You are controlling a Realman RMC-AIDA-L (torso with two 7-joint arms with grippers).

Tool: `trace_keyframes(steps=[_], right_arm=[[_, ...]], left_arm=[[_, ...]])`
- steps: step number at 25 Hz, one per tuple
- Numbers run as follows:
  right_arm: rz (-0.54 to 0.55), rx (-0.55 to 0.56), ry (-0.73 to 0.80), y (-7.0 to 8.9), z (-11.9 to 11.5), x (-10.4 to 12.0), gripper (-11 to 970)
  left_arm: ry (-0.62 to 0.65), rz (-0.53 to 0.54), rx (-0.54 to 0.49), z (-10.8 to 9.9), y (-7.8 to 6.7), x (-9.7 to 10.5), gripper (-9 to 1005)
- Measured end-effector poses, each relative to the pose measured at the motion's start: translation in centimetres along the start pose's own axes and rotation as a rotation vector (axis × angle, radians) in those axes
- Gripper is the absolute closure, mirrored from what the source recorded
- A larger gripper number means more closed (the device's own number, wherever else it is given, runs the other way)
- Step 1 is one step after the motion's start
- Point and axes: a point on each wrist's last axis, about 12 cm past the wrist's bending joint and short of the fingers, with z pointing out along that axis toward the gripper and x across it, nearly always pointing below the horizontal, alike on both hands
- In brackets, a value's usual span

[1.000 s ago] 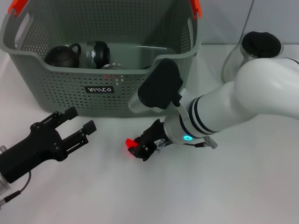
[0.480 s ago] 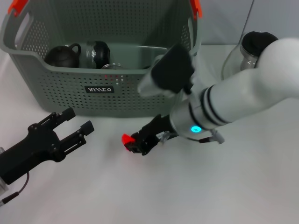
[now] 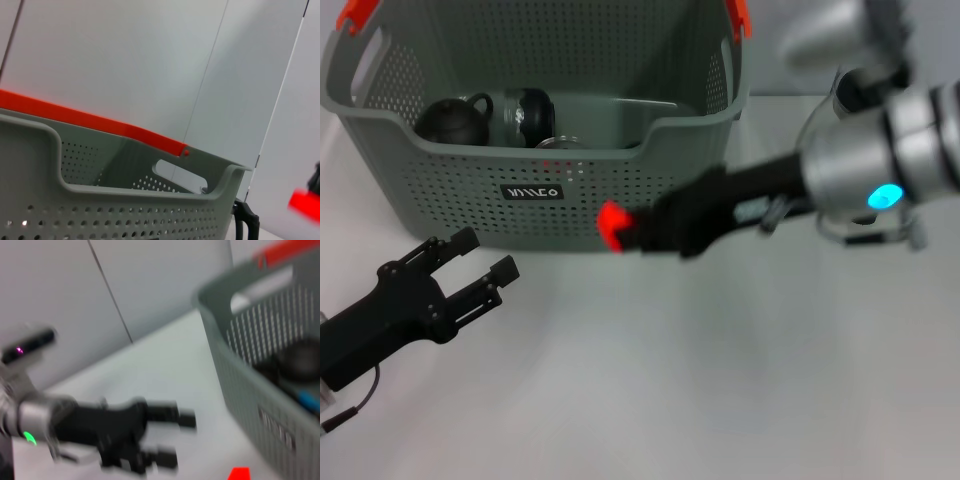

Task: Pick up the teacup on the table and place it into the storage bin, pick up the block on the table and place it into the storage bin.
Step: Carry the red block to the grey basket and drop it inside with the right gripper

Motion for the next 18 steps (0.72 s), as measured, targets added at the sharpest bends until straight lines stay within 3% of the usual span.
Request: trace_keyframes(steps=[4, 8, 14, 16, 18], right_arm=[[-0.069, -0.012, -0.182, -0.1, -2.8, -3.0, 700], [-0.107, 0.047, -0.293, -1.0, -3.3, -5.4, 700], [-0.094, 0.197, -0.302, -4.4, -0.5, -8.4, 701], [-0.060, 0.227, -0.224, -6.3, 1.8, -8.9, 701], [-0.054, 0.229, -0.199, -6.7, 2.5, -8.9, 702]], left_arm=[[0.000, 0.000, 0.001, 0.0, 0.0, 0.0, 246], [-0.001, -0.001, 0.003, 0.1, 0.0, 0.0, 246], [-0.004, -0.001, 0.008, 0.1, -0.1, -0.1, 246], [-0.004, -0.001, 0.008, 0.1, 0.0, -0.1, 246], [-0.005, -0.001, 0.007, 0.1, 0.0, -0.1, 246]])
